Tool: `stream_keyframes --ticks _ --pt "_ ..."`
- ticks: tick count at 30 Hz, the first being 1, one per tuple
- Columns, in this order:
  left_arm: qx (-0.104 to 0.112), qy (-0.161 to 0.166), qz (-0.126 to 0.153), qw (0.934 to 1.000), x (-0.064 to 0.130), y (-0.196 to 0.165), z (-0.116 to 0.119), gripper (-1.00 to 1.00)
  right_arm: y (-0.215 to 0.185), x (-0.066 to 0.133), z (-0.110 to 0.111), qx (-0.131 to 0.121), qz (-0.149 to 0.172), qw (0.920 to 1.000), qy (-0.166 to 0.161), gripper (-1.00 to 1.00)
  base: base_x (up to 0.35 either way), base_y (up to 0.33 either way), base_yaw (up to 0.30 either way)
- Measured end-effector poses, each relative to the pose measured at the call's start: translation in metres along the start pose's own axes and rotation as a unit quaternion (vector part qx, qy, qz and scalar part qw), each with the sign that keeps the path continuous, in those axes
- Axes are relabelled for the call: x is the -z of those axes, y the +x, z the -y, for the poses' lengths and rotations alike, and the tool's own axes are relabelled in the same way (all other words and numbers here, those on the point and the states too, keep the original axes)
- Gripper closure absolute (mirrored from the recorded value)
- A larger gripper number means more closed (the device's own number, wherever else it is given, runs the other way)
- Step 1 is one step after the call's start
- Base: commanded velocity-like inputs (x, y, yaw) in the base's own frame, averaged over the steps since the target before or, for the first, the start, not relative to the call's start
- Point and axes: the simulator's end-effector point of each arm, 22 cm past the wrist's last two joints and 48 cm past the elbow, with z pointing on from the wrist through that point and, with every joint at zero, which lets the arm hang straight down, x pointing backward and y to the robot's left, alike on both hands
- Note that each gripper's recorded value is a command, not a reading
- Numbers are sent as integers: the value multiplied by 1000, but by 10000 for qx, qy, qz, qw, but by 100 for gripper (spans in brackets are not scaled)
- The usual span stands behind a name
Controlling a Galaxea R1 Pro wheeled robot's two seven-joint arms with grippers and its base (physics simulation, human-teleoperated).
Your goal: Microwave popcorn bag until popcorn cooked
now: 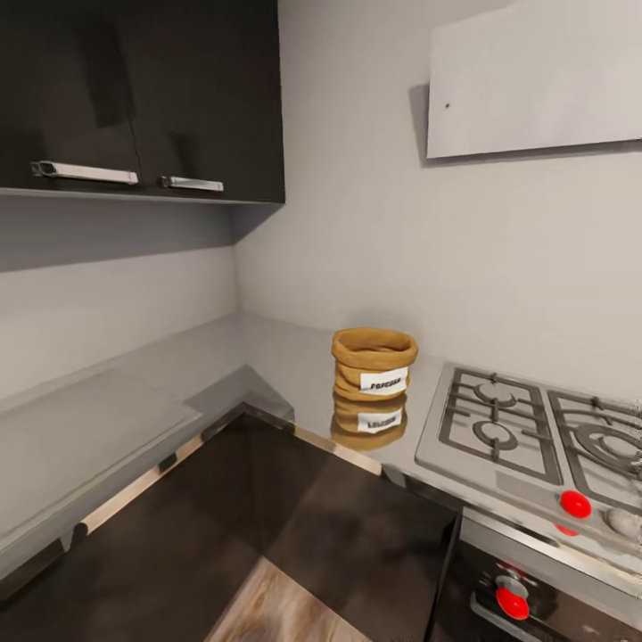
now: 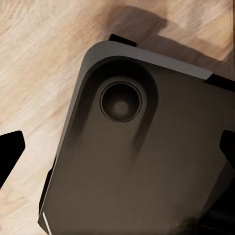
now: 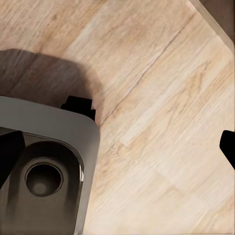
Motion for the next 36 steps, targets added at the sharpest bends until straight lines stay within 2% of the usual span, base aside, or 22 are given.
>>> stream_keyframes --ticks 21,36 --pt "-1 1 -1 10000 0 0 0 -100 0 0 -1 8 -7 10000 -10 -100 0 0 -273" --pt "-24 14 -13 10000 0 2 2 -100 -1 0 -10 -46 -9 10000 -61 -100 0 0 -300"
